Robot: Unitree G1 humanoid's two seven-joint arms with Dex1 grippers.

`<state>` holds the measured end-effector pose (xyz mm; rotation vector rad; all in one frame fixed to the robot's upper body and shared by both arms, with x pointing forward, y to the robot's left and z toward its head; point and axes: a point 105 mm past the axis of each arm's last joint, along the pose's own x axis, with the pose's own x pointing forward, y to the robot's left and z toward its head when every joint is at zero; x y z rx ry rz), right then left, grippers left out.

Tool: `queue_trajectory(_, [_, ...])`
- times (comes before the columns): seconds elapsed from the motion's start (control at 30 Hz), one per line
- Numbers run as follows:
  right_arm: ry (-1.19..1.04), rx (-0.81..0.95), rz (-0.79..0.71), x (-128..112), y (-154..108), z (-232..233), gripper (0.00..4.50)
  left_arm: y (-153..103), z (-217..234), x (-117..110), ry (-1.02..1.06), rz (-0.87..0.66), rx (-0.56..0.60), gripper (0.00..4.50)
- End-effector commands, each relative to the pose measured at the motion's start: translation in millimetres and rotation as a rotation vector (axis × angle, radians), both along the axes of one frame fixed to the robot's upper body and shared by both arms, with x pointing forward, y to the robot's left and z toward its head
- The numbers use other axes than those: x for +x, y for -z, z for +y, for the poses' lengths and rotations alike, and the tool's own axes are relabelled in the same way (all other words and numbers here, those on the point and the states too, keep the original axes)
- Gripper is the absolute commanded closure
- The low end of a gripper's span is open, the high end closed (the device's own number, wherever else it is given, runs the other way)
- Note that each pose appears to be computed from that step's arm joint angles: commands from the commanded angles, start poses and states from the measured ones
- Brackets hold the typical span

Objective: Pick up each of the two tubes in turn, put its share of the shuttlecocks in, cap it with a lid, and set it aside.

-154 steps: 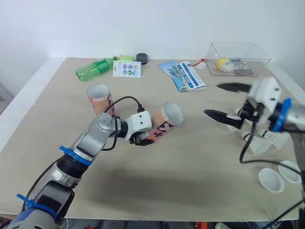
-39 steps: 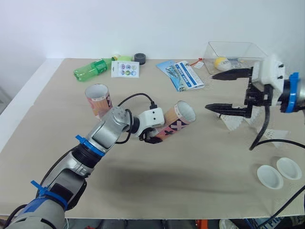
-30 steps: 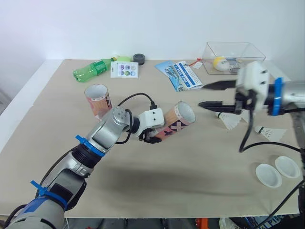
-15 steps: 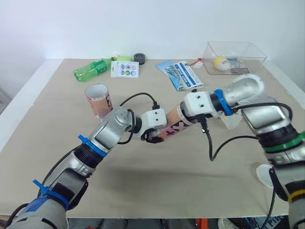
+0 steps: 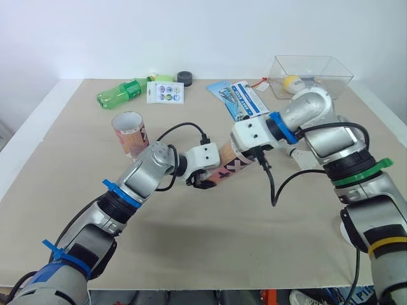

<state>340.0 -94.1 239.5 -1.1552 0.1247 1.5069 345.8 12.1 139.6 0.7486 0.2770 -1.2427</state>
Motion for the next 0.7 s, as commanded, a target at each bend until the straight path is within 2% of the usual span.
queue_trajectory(0.03, [-0.037,0.133,-0.061,-16.1,-54.3,-7.0,4.48,-5.2,-8.0,-6.9,0.039,-0.02,-0.016,1.53])
queue_trajectory(0.3, [0.097,0.261,-0.041,-33.9,-66.1,-46.6,4.48,-4.2,-10.6,-7.5,0.041,-0.013,-0.025,1.53])
queue_trajectory(0.47, [0.283,0.529,0.002,-41.3,-74.2,-77.3,4.48,-4.5,-9.3,-6.8,0.031,-0.017,-0.037,1.53])
queue_trajectory(0.53, [0.453,0.665,0.016,-40.2,-66.7,-108.7,4.48,-5.2,-10.6,-7.2,0.026,-0.02,-0.06,1.53])
queue_trajectory(0.63, [0.724,0.722,0.116,-52.6,-34.5,-157.7,3.47,-4.7,-13.1,-9.2,0.023,-0.021,-0.081,1.53])
queue_trajectory(0.7, [0.867,0.687,0.164,-65.3,-12.3,-179.8,2.47,-4.1,-14.6,-10.9,0.025,-0.021,-0.09,1.53])
